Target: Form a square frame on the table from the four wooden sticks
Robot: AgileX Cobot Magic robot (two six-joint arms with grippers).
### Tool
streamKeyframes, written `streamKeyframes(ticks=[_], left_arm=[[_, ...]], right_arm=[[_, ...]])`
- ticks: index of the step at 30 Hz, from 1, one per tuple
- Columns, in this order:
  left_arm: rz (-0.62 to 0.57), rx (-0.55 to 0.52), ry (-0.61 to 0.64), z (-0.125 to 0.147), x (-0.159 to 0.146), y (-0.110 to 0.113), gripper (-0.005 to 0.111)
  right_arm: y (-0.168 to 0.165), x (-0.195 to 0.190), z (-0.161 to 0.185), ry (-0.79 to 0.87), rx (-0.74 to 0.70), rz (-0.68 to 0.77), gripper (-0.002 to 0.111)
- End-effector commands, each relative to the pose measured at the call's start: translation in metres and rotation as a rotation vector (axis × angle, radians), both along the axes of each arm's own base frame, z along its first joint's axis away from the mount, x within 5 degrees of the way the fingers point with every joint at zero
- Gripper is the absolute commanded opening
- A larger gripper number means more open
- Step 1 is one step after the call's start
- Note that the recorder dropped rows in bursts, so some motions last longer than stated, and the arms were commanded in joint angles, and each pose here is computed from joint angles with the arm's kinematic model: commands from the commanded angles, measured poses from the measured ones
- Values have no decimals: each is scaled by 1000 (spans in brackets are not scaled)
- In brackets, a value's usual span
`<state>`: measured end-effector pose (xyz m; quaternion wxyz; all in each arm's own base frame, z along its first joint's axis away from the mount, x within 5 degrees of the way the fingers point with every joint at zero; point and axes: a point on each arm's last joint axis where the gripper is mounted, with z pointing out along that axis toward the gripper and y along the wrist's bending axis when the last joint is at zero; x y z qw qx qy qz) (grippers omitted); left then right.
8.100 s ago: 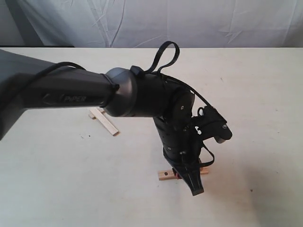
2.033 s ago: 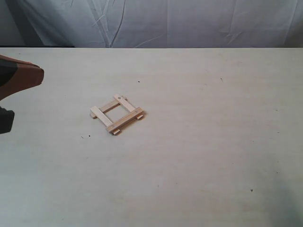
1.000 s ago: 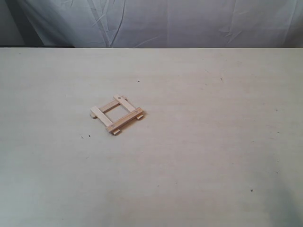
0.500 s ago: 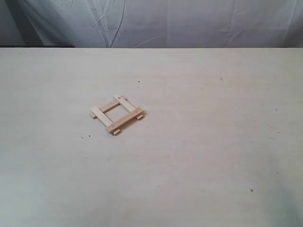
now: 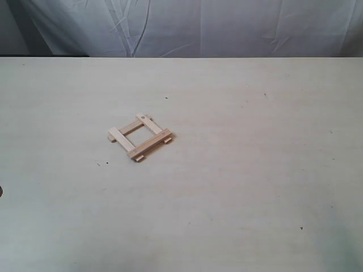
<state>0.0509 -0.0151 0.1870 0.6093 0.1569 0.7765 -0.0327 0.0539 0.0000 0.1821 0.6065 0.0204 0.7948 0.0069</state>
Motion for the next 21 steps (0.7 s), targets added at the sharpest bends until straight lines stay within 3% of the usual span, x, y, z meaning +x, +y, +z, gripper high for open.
streamKeyframes(ticks=[1, 6, 16, 21], left_arm=[[0, -15, 5, -1, -1, 0, 0], [8, -24, 6, 0, 0, 0, 0], [124, -211, 42, 0, 1, 5, 0], [125, -213, 44, 0, 1, 5, 0]], right_arm=[[0, 0, 1, -17, 0, -5, -1], [0, 0, 1, -17, 0, -5, -1], [0, 0, 1, -17, 0, -5, -1], [0, 0, 1, -17, 0, -5, -1]])
